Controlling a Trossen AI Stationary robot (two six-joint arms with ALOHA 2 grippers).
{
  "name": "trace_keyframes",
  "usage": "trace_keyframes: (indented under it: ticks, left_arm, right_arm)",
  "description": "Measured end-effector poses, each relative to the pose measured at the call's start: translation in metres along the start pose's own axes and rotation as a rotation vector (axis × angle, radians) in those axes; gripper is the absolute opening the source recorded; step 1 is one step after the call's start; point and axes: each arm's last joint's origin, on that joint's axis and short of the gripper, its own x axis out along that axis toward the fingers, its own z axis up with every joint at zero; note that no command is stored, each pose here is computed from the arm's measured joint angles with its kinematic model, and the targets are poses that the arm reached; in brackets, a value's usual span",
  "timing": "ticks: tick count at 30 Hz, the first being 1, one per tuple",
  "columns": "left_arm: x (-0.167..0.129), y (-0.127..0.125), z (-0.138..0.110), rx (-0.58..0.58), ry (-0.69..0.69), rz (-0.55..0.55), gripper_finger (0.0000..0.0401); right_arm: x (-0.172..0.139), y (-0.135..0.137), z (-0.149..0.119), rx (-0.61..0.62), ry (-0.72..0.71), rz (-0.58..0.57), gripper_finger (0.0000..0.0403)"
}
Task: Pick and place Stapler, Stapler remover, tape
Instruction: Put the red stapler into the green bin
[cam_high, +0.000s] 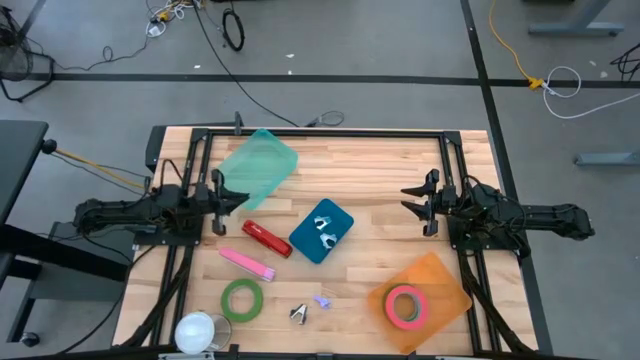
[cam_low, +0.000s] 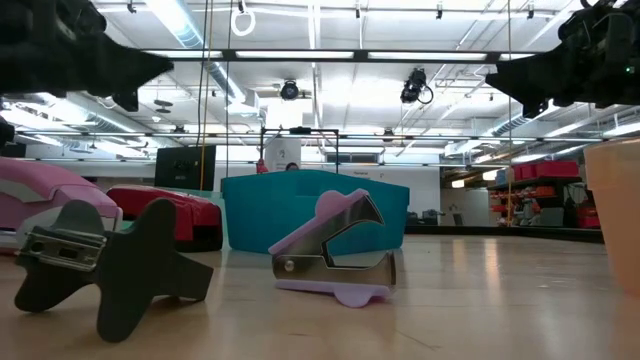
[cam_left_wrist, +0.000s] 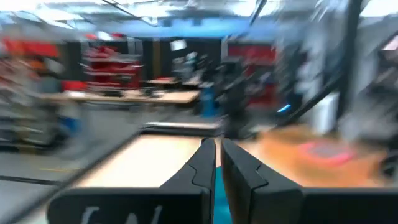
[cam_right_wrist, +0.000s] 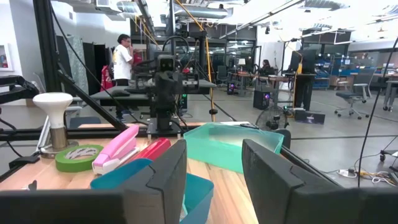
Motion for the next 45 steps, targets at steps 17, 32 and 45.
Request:
trace_keyframes:
  ticks: [17,32,45]
  left_arm:
    - [0.002,-0.003,0.037,-0.219,-0.03,-0.089,0.003]
    - [0.031,-0.009,0.108,-0.193,0.14,-0.069,0.0043]
    - [0.077,-0.016,0.106,-0.186,0.298,-0.079,0.0228]
  right_arm:
    - [0.0,0.0,0.0,0.0,0.0,0.0,0.0155]
    - [0.0,0.0,0.0,0.0,0.0,0.0,0.0155]
    - [0.0,0.0,0.0,0.0,0.0,0.0,0.0155]
